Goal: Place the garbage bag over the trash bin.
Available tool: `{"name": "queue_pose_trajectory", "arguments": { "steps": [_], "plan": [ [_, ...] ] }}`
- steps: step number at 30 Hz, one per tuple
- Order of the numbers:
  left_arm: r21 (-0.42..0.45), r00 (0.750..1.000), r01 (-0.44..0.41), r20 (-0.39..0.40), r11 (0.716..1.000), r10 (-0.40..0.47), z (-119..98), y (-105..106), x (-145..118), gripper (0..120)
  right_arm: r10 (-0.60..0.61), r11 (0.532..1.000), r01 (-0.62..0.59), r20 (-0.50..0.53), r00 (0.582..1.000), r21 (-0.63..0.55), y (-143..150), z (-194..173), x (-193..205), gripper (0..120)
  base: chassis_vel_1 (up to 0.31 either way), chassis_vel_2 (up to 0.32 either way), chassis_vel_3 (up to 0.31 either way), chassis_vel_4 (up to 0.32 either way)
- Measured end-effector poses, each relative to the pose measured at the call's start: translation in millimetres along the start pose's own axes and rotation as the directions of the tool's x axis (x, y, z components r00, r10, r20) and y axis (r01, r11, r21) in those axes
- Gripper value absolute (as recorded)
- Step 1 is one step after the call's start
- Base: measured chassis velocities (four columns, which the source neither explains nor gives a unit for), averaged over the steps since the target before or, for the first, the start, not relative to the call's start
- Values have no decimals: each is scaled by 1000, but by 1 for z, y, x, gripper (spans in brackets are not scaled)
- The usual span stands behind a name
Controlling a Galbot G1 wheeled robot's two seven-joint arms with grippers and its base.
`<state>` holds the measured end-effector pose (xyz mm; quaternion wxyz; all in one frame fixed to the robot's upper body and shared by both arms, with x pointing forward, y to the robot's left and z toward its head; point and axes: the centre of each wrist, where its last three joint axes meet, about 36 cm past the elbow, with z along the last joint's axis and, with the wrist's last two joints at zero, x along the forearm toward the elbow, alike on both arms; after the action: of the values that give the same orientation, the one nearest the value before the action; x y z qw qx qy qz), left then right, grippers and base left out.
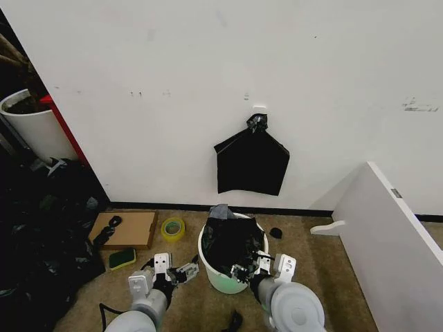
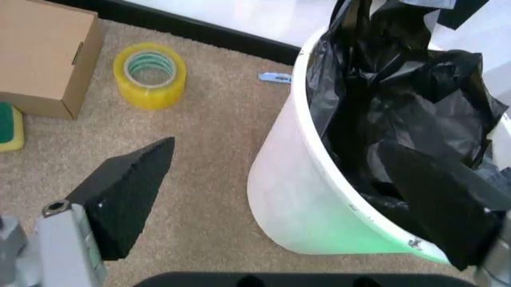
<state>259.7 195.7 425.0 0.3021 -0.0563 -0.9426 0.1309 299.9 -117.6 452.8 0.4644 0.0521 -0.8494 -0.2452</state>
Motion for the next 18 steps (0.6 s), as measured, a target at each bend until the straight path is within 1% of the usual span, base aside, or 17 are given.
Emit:
{"name": "queue_pose_trajectory", "arguments": {
  "steps": [2, 3, 6, 7, 10, 11, 13, 17, 18],
  "plan": [
    [0, 1000, 0, 0, 1000, 0, 0, 0, 0, 100, -1, 1000, 1, 0, 1000, 0, 0, 0, 0, 35, 0, 0, 0, 0],
    [0, 1000, 0, 1, 1000, 0, 0, 0, 0, 100, -3, 1000, 3, -2, 1000, 1, 0, 1, 0, 29, 0, 0, 0, 0],
    [0, 1000, 1, 2, 1000, -1, -1, 0, -2, 100, -9, 1000, 9, -6, 1000, 4, 1, 2, 1, 16, 0, 0, 0, 0],
    [-1, 1000, 1, 2, 1000, -1, -1, 0, -2, 100, -12, 1000, 12, -6, 1000, 4, 1, 2, 1, 13, 0, 0, 0, 0],
    [0, 1000, 2, 2, 1000, -2, -1, 0, -2, 100, -39, 999, 39, 6, 999, -6, 2, 2, 4, 0, 0, 0, 0, 0],
    [0, 1000, 2, 2, 1000, -2, -1, 0, -2, 100, -39, 999, 39, 6, 999, -6, 2, 2, 4, 0, 0, 0, 0, 0],
    [1, 1000, 2, 2, 1000, -2, -1, 0, -2, 100, -78, 997, 79, 28, 997, -19, 3, 3, 9, 0, 0, 0, 0, 0],
    [4, 1000, -9, 8, 1000, 9, -3, -3, 2, 100, -217, 975, 221, 82, 973, -36, 8, 5, 25, 0, 0, 0, 0, 0],
    [4, 1000, -9, 8, 1000, 9, -3, -3, 2, 100, -217, 975, 221, 82, 973, -36, 8, 5, 25, 0, 0, 0, 0, 0]
  ]
}}
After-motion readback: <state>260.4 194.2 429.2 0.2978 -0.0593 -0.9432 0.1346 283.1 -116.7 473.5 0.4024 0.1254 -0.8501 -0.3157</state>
